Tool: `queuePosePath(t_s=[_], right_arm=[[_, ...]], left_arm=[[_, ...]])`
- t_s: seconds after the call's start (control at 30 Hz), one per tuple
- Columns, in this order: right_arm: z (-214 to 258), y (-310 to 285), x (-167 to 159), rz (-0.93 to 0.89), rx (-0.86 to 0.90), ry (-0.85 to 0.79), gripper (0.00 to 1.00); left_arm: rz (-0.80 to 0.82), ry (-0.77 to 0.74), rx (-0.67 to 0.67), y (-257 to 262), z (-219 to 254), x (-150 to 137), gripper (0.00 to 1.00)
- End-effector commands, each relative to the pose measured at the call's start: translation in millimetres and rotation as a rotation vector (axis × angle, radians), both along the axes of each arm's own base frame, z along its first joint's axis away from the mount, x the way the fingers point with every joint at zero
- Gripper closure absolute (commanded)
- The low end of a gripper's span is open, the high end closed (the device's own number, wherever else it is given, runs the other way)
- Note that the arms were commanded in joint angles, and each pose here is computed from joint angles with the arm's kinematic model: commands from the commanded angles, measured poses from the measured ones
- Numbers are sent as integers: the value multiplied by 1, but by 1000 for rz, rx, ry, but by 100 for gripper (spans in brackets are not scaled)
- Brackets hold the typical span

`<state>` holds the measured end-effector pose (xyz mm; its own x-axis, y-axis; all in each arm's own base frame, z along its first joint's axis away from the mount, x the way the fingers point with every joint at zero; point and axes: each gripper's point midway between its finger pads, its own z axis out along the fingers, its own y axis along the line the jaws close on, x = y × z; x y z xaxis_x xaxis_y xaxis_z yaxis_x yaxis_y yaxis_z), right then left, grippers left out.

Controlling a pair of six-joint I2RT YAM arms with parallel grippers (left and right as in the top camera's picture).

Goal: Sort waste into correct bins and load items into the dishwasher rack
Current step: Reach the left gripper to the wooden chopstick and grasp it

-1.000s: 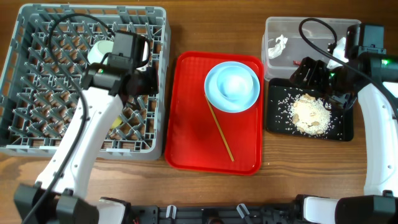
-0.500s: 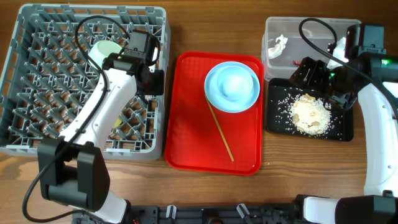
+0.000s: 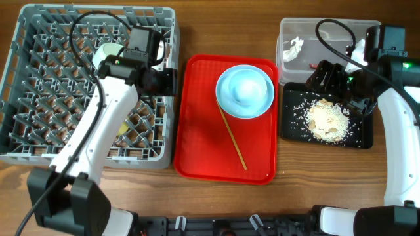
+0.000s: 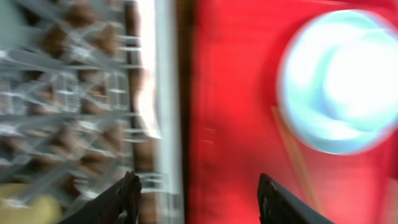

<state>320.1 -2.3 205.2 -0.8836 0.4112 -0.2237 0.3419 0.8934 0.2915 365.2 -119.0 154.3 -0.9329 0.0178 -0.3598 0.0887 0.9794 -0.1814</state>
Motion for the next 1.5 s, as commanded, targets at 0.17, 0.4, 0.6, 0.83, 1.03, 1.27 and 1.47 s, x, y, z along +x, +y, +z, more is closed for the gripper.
queuePosePath(t_s=[0.17, 0.4, 0.6, 0.83, 1.03, 1.27, 1.47], right_arm=[[5, 1, 0, -3, 13, -16, 0], [5, 1, 0, -3, 12, -16, 0], [5, 1, 0, -3, 12, -17, 0], [5, 1, 1, -2, 11, -20, 0], [5, 1, 1, -2, 11, -21, 0], [5, 1, 1, -2, 11, -21, 0], [5, 1, 1, -2, 11, -21, 0]], left_arm=[[122, 219, -201, -90, -15, -42, 34], [116, 330, -74, -127, -68, -71, 36], [75, 406, -3, -155, -112, -94, 38], [60, 411, 73, -167, -145, -105, 42], [44, 424, 106, -168, -154, -113, 46], [73, 423, 159, -157, -156, -115, 54], [82, 430, 168, -154, -158, -118, 53]])
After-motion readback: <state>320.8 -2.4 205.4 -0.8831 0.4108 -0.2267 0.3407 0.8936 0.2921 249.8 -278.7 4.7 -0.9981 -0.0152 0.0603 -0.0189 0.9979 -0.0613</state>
